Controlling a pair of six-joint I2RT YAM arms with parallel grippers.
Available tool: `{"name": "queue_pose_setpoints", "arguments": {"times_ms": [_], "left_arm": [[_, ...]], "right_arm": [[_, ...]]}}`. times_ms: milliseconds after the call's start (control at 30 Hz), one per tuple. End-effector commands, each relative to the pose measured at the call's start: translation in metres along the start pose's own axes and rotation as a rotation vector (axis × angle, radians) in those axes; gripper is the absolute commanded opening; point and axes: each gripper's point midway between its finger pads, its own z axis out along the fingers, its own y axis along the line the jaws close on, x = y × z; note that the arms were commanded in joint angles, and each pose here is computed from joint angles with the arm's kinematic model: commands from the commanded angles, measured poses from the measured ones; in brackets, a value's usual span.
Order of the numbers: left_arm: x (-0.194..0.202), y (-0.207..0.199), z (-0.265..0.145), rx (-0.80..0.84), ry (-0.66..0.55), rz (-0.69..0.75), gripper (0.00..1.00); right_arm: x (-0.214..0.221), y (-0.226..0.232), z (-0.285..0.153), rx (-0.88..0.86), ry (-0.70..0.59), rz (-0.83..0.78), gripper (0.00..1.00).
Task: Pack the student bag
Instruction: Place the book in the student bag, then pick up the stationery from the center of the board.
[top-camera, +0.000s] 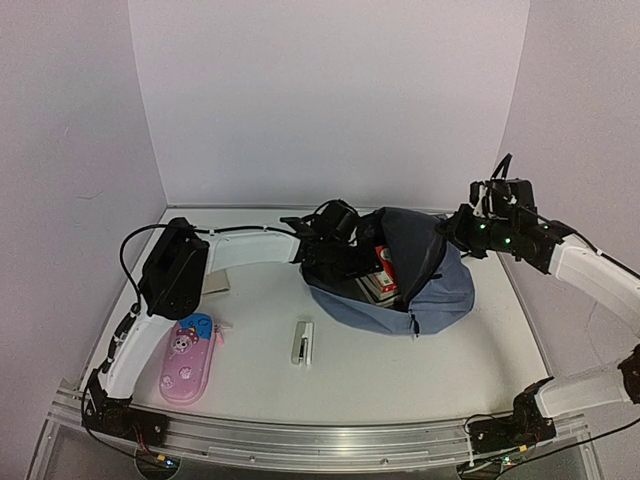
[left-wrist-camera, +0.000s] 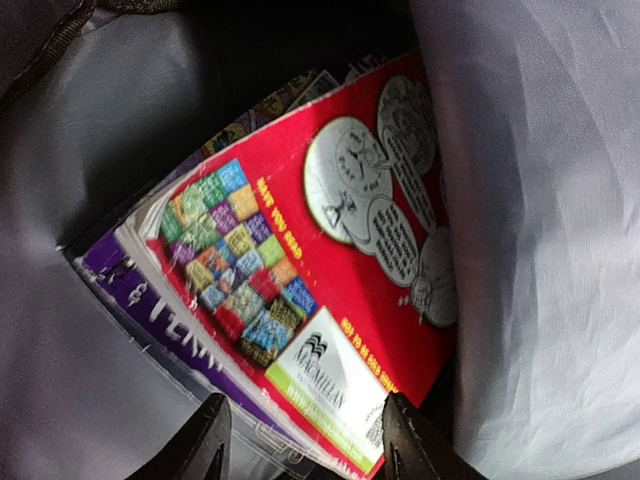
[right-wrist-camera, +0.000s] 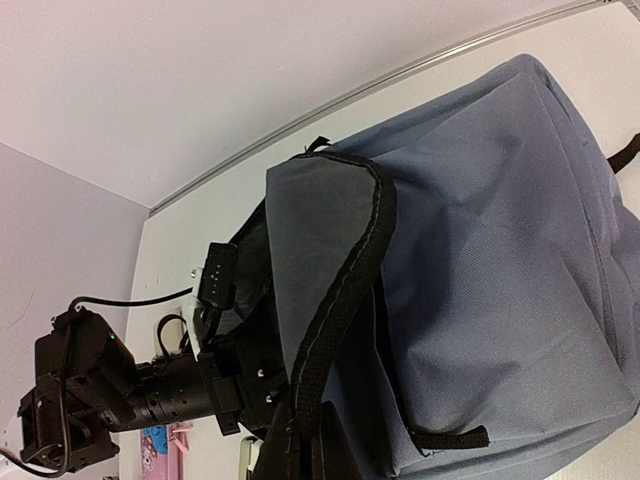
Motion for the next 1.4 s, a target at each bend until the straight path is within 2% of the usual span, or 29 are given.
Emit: {"name": "queue_pose_setpoints", "arguments": {"times_ms": [0, 100, 267, 467, 600, 667, 733, 833, 900, 1000, 1167, 1267, 1367], "left_arm": [[-0.031, -0.043, -0.061, 0.033, -0.099, 0.082, 0.58], [-0.038, -0.054, -0.094, 0.036, -0.143, 0.116, 0.67], [-0.041, -0.028, -0.144, -0.045, -0.173, 0.125, 0.71], [-0.032, 0.037, -0.214, -0.144, -0.197, 0.039, 0.75], [-0.016, 0.104, -0.255, -0.285, -0.174, -0.077, 0.8], [-0.005, 0.129, -0.269, -0.32, -0.169, -0.132, 0.81], [0.004, 0.144, -0.281, -0.339, -0.177, -0.164, 0.83], [0.015, 0.159, -0.296, -0.356, -0.189, -0.197, 0.85], [0.024, 0.172, -0.303, -0.371, -0.182, -0.233, 0.87], [0.038, 0.191, -0.316, -0.427, -0.177, -0.285, 0.87], [0.061, 0.215, -0.338, -0.547, -0.178, -0.333, 0.92], [0.078, 0.23, -0.345, -0.577, -0.173, -0.39, 0.94], [0.093, 0.241, -0.355, -0.604, -0.195, -0.459, 0.94]], "right_arm": [[-0.022, 0.005, -0.017, -0.004, -0.114, 0.0, 0.0], [-0.021, -0.004, -0.014, 0.031, -0.126, -0.009, 0.02], [-0.005, -0.014, 0.015, 0.031, -0.068, -0.009, 0.0], [0.008, -0.058, 0.047, 0.165, -0.022, -0.016, 0.01], [0.013, -0.08, 0.058, 0.223, -0.001, -0.008, 0.0], [0.013, -0.085, 0.059, 0.239, -0.005, -0.004, 0.03], [0.011, -0.088, 0.058, 0.247, -0.011, -0.001, 0.13], [0.005, -0.087, 0.052, 0.241, -0.029, 0.002, 0.38], [0.0, -0.079, 0.044, 0.215, -0.045, -0.006, 0.59], [-0.007, -0.057, 0.03, 0.132, -0.055, -0.043, 0.76], [-0.028, -0.005, -0.016, -0.057, -0.132, -0.126, 0.97], [-0.039, 0.022, -0.044, -0.146, -0.176, -0.149, 0.98], [-0.037, 0.045, -0.058, -0.249, -0.151, -0.14, 0.98]]}}
